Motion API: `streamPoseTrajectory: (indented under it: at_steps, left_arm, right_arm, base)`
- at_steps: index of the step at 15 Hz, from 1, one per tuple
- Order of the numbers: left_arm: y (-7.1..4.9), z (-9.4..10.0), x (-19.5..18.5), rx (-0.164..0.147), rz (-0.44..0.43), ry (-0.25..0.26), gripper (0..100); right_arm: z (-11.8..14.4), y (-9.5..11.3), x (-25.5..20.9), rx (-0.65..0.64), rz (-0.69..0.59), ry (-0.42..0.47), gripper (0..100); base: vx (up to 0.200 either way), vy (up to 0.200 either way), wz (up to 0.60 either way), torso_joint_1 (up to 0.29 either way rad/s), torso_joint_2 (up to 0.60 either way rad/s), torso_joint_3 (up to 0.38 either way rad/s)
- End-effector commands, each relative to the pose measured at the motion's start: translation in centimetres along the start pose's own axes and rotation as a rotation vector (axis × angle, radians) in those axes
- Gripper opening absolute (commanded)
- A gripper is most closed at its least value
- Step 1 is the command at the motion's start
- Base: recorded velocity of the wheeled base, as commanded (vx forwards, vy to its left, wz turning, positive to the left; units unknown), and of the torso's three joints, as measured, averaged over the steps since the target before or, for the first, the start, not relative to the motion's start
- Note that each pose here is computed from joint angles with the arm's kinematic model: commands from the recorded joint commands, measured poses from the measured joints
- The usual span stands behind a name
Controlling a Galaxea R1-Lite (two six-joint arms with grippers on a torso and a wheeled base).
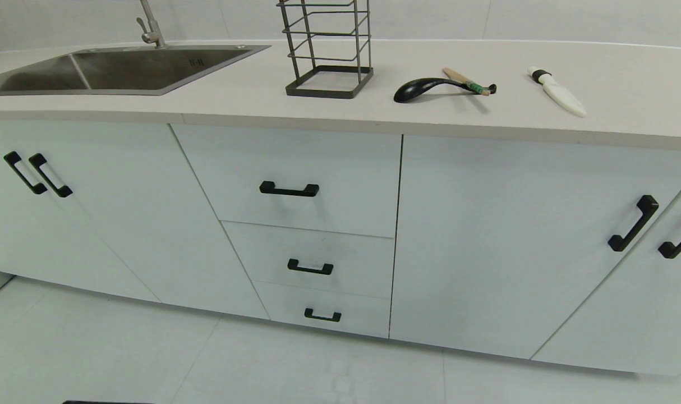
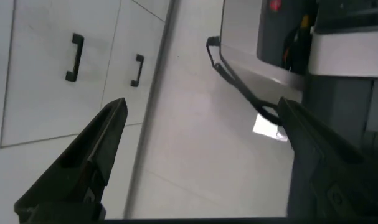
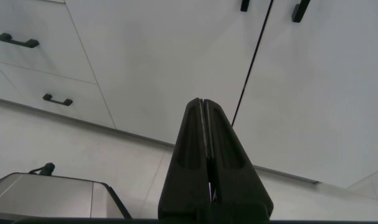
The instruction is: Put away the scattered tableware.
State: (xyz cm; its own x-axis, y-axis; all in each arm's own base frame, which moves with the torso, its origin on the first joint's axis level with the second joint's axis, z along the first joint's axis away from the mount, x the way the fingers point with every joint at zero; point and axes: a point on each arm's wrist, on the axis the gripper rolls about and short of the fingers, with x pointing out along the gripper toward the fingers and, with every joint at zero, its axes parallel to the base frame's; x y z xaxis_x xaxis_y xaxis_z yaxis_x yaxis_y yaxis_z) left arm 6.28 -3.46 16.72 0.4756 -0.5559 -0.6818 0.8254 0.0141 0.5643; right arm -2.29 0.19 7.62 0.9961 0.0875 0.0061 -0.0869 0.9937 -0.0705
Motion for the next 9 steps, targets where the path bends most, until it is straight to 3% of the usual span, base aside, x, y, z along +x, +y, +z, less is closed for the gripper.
streamPoseTrajectory:
  at_steps: [1, 2, 4, 5, 7, 9]
  left_arm:
    - [3.3, -0.2, 4.1, 0.125, -0.117, 0.042, 100]
    - [3.9, -0.5, 5.4, 0.146, -0.16, 0.053, 100]
    - [5.3, -0.7, 7.1, 0.148, -0.169, 0.081, 100]
    - [7.3, -0.6, 9.0, 0.163, -0.153, 0.094, 100]
    - [9.1, -0.7, 11.2, 0.205, -0.164, 0.088, 100]
    - [9.5, -0.8, 11.8, 0.206, -0.173, 0.1, 100]
  right_arm:
    - [0.0, 0.0, 0.0, -0.001, 0.0, 0.0, 0]
    - [0.0, 0.0, 0.0, -0.001, 0.0, -0.001, 0]
    - [0.0, 0.0, 0.0, -0.001, 0.001, -0.002, 0]
    - [0.0, 0.0, 0.0, -0.001, 0.0, -0.001, 0]
    - [0.0, 0.0, 0.0, -0.001, 0.0, -0.001, 0]
    - [0.0, 0.0, 0.0, -0.001, 0.001, -0.002, 0]
  base:
    - [0.0, 0.0, 0.0, 0.0, 0.0, 0.0]
    - [0.0, 0.0, 0.0, 0.0, 0.0, 0.0]
    - [0.0, 0.0, 0.0, 0.0, 0.0, 0.0]
    - [0.0, 0.0, 0.0, 0.0, 0.0, 0.0]
    - [0.0, 0.0, 0.0, 0.0, 0.0, 0.0]
    - [0.0, 0.0, 0.0, 0.0, 0.0, 0.0]
